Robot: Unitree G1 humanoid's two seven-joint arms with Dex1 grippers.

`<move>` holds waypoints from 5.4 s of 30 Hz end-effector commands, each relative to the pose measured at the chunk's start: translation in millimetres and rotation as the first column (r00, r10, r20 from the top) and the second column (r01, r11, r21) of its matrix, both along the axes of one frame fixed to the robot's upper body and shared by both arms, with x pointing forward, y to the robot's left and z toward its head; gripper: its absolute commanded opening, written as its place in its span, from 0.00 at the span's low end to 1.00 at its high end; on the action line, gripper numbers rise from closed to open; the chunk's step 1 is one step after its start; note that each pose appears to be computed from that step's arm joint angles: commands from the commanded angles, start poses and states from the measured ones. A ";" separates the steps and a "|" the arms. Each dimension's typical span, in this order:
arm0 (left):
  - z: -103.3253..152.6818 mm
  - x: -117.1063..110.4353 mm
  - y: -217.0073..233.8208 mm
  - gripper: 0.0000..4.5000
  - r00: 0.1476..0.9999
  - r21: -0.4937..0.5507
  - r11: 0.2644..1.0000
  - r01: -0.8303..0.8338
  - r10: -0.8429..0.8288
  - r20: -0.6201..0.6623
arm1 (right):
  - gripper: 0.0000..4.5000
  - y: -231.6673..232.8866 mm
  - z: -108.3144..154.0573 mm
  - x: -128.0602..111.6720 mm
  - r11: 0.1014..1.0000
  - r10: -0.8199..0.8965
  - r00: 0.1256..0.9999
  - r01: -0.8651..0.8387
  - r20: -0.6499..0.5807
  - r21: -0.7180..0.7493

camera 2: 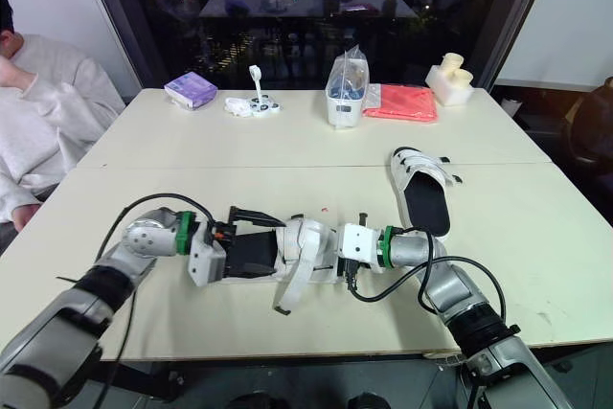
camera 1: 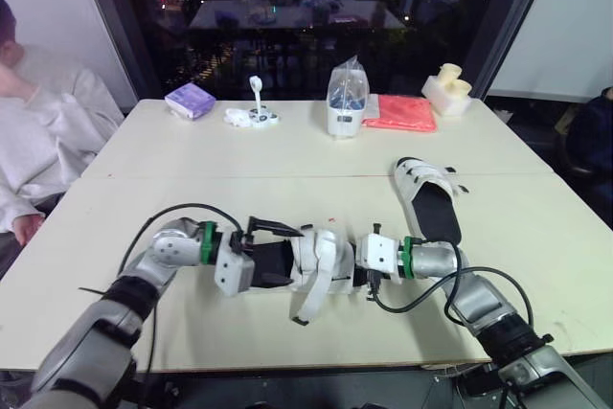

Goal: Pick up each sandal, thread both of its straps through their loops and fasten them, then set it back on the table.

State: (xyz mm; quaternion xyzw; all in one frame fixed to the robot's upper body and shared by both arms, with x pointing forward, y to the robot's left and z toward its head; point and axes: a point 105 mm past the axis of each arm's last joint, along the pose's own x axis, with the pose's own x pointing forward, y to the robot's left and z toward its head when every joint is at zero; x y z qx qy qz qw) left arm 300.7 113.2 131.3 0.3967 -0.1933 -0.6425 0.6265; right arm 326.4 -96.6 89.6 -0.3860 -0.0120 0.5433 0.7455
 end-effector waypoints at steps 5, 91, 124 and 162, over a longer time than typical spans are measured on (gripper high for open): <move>16.8 -40.1 4.4 0.98 0.569 -0.046 0.982 -0.182 0.067 -0.820 | 0.00 -15.5 -48.0 -11.3 0.991 -0.038 0.988 0.019 -0.148 -0.129; 11.7 4.5 -100.6 0.01 -0.027 -0.134 0.901 -0.412 -0.159 -0.987 | 0.00 -16.1 -50.6 -19.6 0.991 -0.075 0.986 0.057 -0.152 -0.122; 6.8 -3.0 -110.6 0.01 0.029 -0.145 0.895 -0.422 -0.146 -0.989 | 0.00 -16.8 -52.7 -23.0 0.991 -0.088 0.983 0.069 -0.159 -0.118; -14.5 -35.4 -62.5 1.00 0.571 -0.119 0.988 -0.101 -0.040 -0.820 | 0.00 -16.6 -53.4 -23.7 0.990 -0.087 0.983 0.068 -0.160 -0.120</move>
